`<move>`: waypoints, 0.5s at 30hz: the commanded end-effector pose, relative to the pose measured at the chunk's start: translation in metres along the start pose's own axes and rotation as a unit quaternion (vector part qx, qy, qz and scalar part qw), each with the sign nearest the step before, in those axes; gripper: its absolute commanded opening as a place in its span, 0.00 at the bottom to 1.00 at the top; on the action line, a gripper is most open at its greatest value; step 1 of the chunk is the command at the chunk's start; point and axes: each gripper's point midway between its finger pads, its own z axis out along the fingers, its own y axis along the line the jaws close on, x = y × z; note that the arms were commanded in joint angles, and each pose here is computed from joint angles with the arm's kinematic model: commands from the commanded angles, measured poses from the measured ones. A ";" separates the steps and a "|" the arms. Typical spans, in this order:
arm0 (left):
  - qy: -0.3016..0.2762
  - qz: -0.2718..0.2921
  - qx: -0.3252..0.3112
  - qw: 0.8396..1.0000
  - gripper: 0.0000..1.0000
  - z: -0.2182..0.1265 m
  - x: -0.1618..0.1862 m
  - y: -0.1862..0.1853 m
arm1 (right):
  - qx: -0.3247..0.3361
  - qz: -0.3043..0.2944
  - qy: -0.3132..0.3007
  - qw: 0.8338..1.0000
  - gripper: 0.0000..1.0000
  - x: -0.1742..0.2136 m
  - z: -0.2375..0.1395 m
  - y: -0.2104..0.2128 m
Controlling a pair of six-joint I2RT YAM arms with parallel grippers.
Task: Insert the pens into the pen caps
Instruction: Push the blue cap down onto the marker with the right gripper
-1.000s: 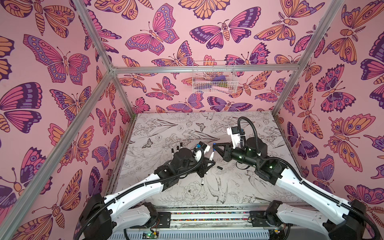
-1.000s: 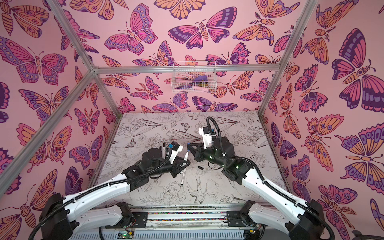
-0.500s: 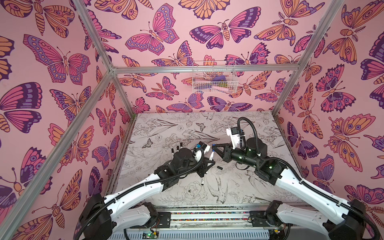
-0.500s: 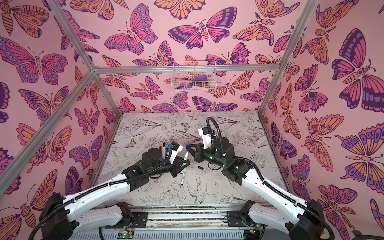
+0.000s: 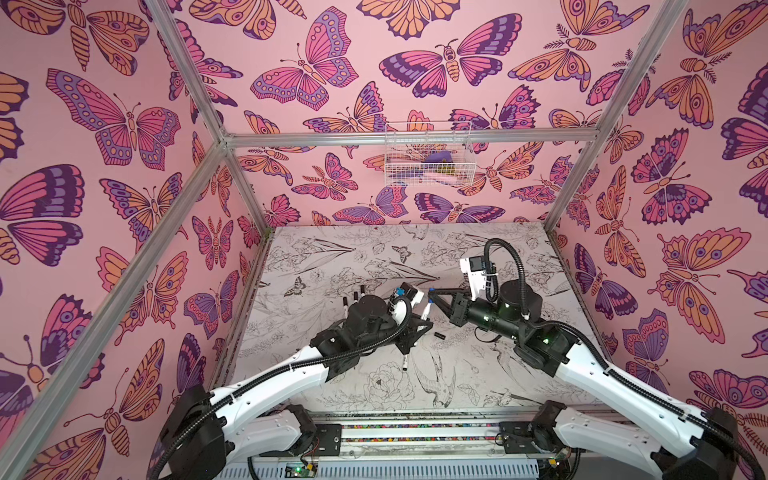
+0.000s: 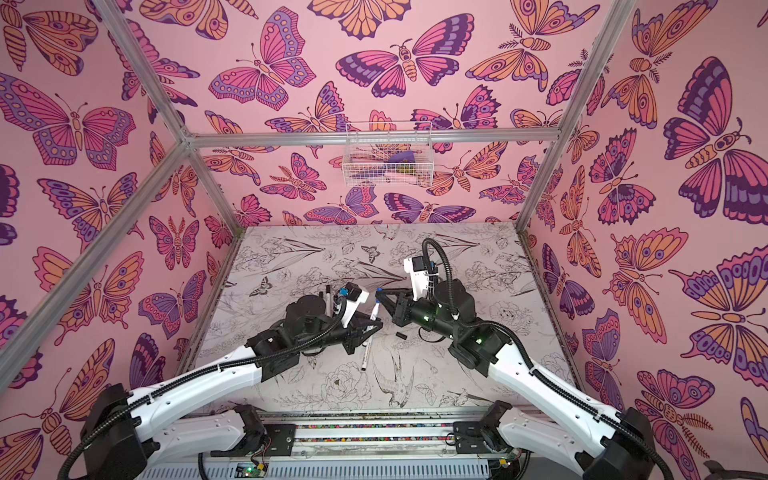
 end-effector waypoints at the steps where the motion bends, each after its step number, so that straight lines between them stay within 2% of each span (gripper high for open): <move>1: -0.054 0.024 0.013 0.998 0.00 -0.002 -0.036 -0.009 | 0.003 0.005 0.006 1.000 0.00 0.003 0.000 -0.002; 15: -0.060 0.020 0.000 0.998 0.00 -0.006 -0.035 -0.005 | -0.007 0.004 0.019 1.000 0.00 0.006 0.010 0.002</move>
